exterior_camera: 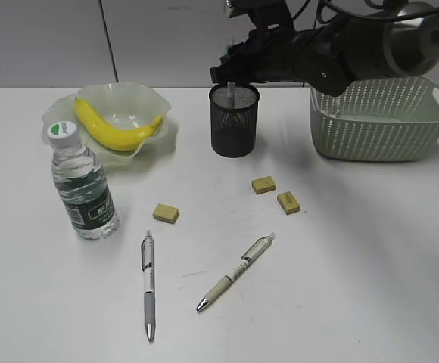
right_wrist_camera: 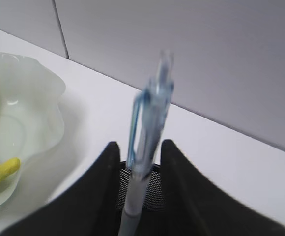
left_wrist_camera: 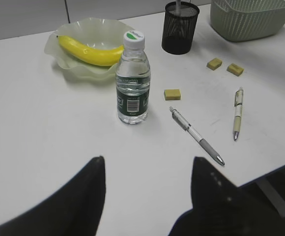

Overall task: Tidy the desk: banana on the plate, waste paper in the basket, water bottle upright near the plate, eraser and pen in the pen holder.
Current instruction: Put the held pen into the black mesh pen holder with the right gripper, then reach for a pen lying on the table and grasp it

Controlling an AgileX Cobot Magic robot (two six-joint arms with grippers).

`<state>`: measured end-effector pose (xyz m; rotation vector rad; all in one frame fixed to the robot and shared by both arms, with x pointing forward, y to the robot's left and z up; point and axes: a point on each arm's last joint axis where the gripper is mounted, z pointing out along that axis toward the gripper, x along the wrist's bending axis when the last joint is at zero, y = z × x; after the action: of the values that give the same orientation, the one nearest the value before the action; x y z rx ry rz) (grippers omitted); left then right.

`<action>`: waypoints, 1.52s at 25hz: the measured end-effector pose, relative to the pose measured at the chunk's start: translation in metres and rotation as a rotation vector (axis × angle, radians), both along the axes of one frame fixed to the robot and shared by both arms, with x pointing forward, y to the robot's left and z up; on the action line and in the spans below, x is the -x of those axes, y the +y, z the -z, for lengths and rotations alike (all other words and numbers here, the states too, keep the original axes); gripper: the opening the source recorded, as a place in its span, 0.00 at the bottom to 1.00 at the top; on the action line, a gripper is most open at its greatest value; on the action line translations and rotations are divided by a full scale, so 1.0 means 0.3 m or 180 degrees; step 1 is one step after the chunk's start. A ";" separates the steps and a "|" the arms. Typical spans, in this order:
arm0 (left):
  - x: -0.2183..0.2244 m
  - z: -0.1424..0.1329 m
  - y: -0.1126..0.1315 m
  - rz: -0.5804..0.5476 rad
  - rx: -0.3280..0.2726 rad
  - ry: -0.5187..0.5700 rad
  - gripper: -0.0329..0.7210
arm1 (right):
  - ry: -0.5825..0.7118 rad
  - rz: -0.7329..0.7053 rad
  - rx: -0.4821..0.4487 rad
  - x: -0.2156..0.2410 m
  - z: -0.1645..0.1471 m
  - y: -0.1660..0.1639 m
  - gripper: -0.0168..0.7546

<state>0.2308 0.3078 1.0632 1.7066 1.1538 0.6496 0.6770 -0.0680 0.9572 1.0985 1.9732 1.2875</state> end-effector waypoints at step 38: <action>0.000 0.000 0.001 -0.0006 -0.0007 -0.0004 0.60 | 0.1323 0.0505 0.0714 0.931 -0.510 -0.517 0.57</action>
<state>0.2309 0.3081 1.0632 1.7070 1.1544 0.6531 0.3977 -0.2231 1.1101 1.4613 2.2037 0.7768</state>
